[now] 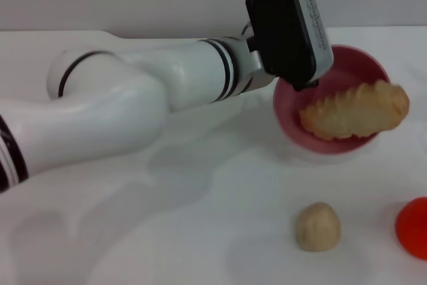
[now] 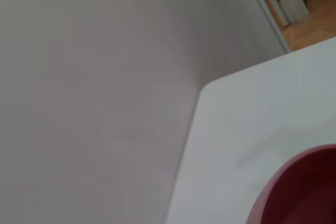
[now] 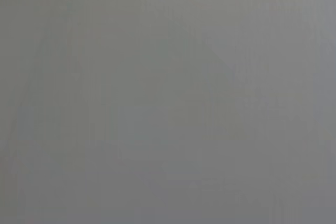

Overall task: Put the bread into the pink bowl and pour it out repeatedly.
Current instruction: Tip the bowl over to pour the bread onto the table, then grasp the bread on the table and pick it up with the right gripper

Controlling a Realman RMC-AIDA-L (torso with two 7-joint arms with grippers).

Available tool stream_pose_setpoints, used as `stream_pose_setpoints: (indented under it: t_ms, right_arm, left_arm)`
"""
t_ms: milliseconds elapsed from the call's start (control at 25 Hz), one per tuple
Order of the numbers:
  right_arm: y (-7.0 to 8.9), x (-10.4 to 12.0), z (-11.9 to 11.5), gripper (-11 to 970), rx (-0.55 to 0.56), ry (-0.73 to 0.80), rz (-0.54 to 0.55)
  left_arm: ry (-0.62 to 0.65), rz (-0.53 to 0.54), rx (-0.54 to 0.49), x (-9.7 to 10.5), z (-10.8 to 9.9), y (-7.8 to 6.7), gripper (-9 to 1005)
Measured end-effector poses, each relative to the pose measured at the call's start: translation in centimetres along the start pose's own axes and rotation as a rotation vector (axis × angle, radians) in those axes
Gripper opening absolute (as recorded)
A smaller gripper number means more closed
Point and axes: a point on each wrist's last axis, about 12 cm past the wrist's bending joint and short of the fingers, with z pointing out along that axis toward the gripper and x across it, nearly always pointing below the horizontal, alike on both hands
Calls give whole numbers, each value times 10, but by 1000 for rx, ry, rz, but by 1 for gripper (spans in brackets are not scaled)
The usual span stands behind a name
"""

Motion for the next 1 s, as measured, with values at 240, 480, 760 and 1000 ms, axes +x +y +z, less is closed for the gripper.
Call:
stream_pose_setpoints:
  t_ms: [240, 480, 760, 1000]
  right_arm:
    - [0, 0, 0, 517, 0, -1, 1]
    - [0, 0, 0, 517, 0, -3, 4]
    - [0, 0, 2, 517, -5, -6, 5]
    - [1, 0, 5, 517, -14, -8, 3]
  left_arm:
    - [-40, 93, -63, 2, -5, -7, 47]
    - [-73, 137, -100, 1, -7, -12, 48]
    - [-122, 184, -152, -2, -11, -15, 48]
    - [-181, 227, -235, -7, -15, -12, 48]
